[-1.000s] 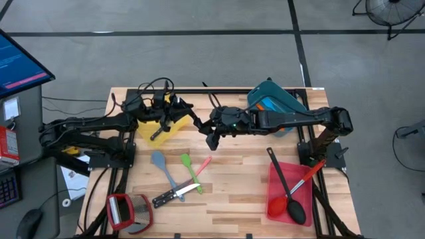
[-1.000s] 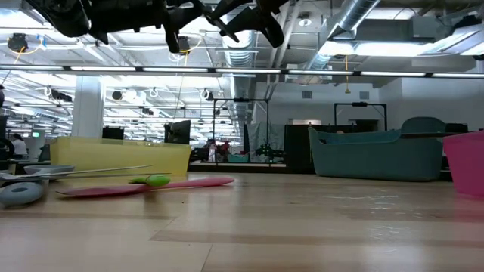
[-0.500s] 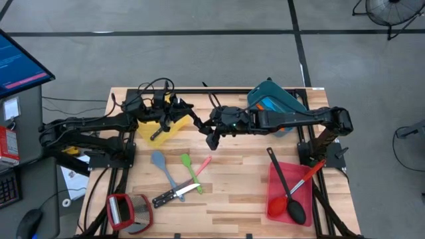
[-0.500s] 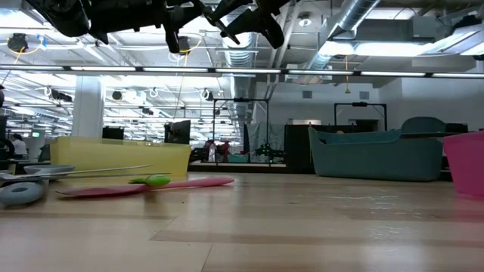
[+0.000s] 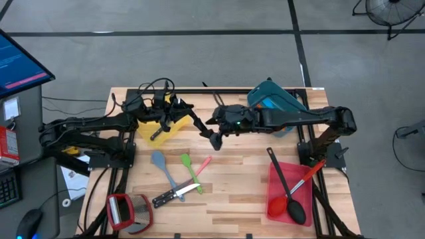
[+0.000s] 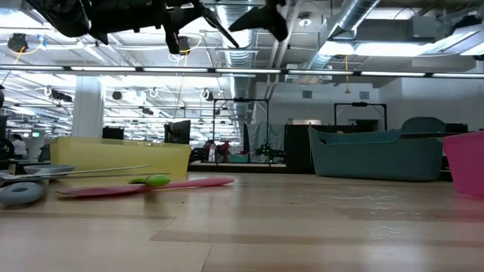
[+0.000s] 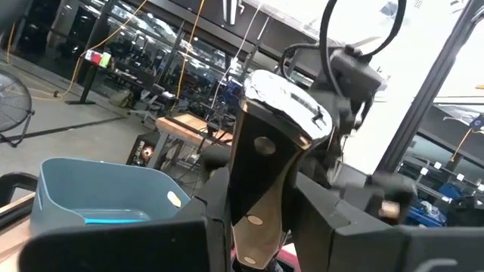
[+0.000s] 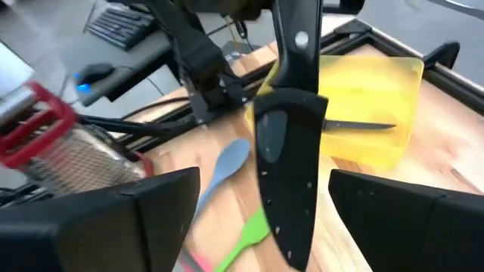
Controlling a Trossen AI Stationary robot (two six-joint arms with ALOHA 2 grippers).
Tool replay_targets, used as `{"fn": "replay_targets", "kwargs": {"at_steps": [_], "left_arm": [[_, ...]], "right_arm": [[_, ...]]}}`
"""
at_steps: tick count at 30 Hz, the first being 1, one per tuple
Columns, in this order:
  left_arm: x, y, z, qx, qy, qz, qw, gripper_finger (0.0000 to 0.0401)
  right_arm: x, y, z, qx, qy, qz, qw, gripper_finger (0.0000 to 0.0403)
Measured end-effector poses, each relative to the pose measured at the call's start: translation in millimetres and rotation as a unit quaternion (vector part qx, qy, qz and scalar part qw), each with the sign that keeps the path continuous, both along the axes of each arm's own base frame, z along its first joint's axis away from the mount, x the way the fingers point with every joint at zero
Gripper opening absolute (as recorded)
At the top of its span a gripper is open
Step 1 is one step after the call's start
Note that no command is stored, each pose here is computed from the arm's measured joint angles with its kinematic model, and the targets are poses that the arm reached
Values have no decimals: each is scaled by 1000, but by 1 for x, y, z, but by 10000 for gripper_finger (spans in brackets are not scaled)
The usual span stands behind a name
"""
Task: Pick & Place Kitchen Items
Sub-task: Put the black knife into the yellow bin
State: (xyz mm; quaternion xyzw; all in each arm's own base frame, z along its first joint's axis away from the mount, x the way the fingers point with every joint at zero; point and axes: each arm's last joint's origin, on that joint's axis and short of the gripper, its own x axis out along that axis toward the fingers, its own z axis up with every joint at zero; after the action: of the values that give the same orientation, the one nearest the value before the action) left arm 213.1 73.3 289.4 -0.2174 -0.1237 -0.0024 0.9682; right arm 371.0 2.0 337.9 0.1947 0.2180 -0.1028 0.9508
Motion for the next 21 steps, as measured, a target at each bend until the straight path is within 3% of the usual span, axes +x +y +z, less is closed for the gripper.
{"fn": "replay_targets", "kwargs": {"at_steps": [7,12,17,21], "left_arm": [[0,-3,-2,6,12,-52,999,67],[-1,-4,-12,4,77,-59,995,67],[-6,0,-28,-14,169,33,985,67],[-11,3,-31,-48,243,108,963,67]], "right_arm": [[-39,7,37,5,-20,19,1000,291],[-64,13,53,-9,-17,-1,1000,291],[-73,17,53,-24,6,-18,1000,291],[-70,17,46,-27,29,-18,999,291]]}}
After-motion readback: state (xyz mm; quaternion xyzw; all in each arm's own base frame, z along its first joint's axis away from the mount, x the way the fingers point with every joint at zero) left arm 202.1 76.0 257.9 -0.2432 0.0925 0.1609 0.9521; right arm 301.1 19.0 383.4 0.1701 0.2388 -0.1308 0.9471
